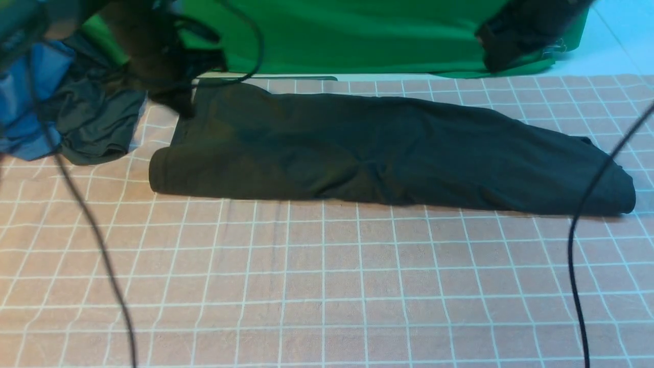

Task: Fold a long-sleeved shirt over a pink coffee tablecloth.
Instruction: 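Pull the folded dark garment lengthwise by its ends to straighten it flat on the table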

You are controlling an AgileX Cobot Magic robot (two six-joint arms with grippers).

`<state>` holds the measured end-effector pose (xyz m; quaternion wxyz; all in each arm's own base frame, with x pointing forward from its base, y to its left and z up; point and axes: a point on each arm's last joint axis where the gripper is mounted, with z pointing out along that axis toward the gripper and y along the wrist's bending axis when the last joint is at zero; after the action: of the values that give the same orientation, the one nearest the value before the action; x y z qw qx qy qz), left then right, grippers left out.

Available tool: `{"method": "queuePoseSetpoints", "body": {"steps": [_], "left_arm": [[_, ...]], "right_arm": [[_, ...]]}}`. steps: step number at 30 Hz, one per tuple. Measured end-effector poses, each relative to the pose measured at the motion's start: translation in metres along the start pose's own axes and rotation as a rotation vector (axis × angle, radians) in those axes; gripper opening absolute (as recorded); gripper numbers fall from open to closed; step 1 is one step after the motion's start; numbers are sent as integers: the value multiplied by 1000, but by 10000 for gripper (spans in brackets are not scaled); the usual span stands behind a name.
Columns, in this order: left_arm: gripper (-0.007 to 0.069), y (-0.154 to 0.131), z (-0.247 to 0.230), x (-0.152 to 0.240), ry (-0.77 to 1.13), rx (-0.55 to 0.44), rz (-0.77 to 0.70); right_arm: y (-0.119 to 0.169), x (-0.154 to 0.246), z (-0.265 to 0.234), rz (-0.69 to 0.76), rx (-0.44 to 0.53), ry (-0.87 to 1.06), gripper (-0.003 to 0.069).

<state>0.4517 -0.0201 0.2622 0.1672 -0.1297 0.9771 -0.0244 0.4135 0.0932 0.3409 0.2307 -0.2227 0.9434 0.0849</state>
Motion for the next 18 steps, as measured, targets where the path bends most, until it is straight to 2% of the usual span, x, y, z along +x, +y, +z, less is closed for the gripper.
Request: {"method": "queuePoseSetpoints", "body": {"steps": [4,6,9,18], "left_arm": [[15,41,6,-1,-1,-19,-151],[20,50,8,-3,-10,-3,-193],[70,52,11,-5,-12,24,-185],[447,45,54,-1,63,28,-145]], "right_arm": [[0,25,-3,15,-8,67,40],[0,28,-5,16,-7,71,40],[0,29,-5,18,-6,72,40],[0,25,-6,21,-6,35,40]]}}
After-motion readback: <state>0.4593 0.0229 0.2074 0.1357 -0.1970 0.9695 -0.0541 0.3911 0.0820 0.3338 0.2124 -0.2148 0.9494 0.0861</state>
